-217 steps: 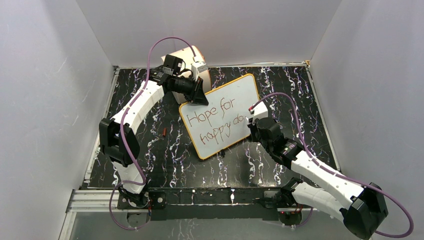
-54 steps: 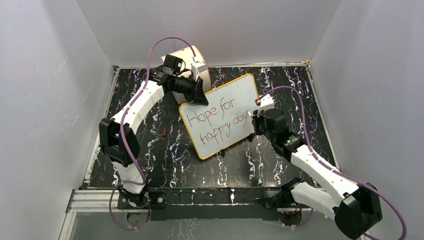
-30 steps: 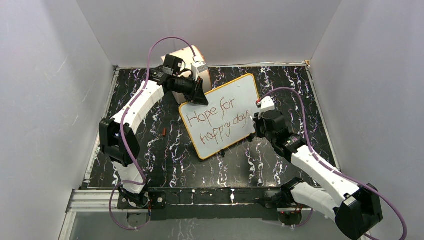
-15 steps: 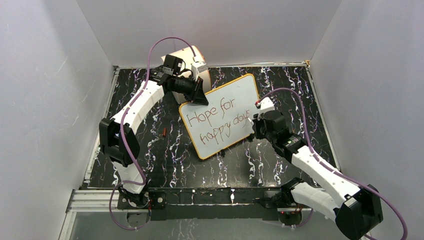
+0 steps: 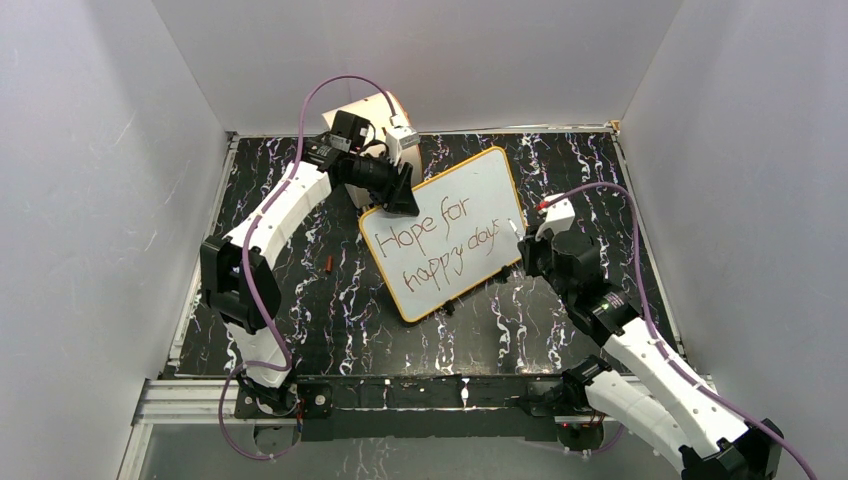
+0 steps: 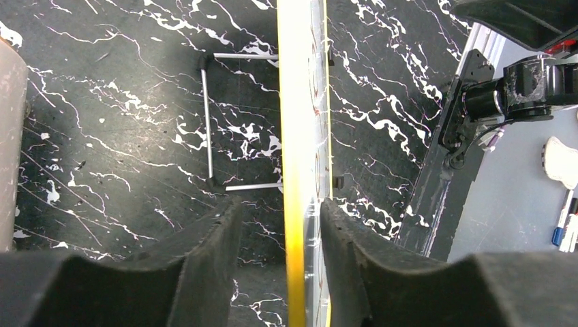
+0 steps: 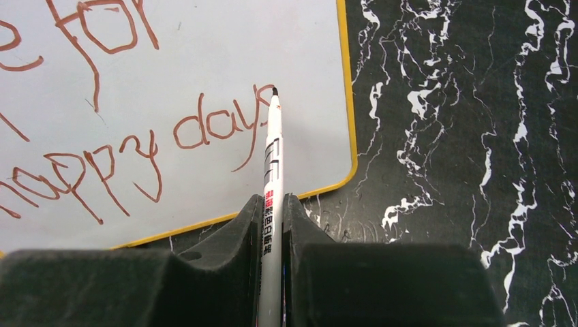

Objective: Write a sentence on the whiteboard

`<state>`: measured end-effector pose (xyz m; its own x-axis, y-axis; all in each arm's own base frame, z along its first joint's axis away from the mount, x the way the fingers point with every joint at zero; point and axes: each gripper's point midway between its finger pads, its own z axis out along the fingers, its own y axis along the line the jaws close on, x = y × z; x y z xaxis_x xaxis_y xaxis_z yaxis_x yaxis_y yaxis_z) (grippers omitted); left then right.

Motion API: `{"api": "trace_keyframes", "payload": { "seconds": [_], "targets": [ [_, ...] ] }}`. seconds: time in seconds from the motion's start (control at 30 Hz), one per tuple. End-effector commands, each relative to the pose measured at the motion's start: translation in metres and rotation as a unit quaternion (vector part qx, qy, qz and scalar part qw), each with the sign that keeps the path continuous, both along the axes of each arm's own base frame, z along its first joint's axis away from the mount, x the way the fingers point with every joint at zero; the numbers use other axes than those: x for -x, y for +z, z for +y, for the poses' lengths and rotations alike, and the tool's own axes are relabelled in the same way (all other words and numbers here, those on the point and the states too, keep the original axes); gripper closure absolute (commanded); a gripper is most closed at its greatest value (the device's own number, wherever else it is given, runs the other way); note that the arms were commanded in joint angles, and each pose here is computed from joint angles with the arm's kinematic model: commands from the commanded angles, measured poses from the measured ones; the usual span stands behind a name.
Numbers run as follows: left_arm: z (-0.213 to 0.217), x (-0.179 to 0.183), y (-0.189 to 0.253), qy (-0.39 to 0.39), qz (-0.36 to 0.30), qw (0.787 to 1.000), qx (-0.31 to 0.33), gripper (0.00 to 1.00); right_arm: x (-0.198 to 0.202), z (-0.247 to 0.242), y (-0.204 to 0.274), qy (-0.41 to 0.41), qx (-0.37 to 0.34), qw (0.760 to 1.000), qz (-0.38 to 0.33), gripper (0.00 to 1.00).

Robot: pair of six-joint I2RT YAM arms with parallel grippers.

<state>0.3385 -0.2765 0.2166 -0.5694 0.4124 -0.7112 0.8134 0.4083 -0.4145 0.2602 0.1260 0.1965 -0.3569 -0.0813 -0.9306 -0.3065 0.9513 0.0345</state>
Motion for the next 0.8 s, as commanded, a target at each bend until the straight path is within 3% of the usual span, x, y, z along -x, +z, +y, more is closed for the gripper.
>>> {"api": "trace_keyframes", "payload": {
  "seconds": [0.0,0.23,0.77],
  "targets": [
    [-0.007,0.012,0.007,-0.012,0.010,1.000,-0.004,0.52,0.000,-0.008,0.019,-0.018,-0.004,1.000,-0.019,1.00],
    [-0.006,0.011,0.025,-0.001,-0.017,1.000,0.005,0.51,-0.005,-0.009,0.004,-0.027,0.011,1.000,-0.004,1.00],
    [-0.008,0.010,0.009,-0.014,-0.001,1.000,-0.001,0.62,-0.026,0.001,-0.024,-0.028,0.037,0.999,0.012,1.00]
  ]
}}
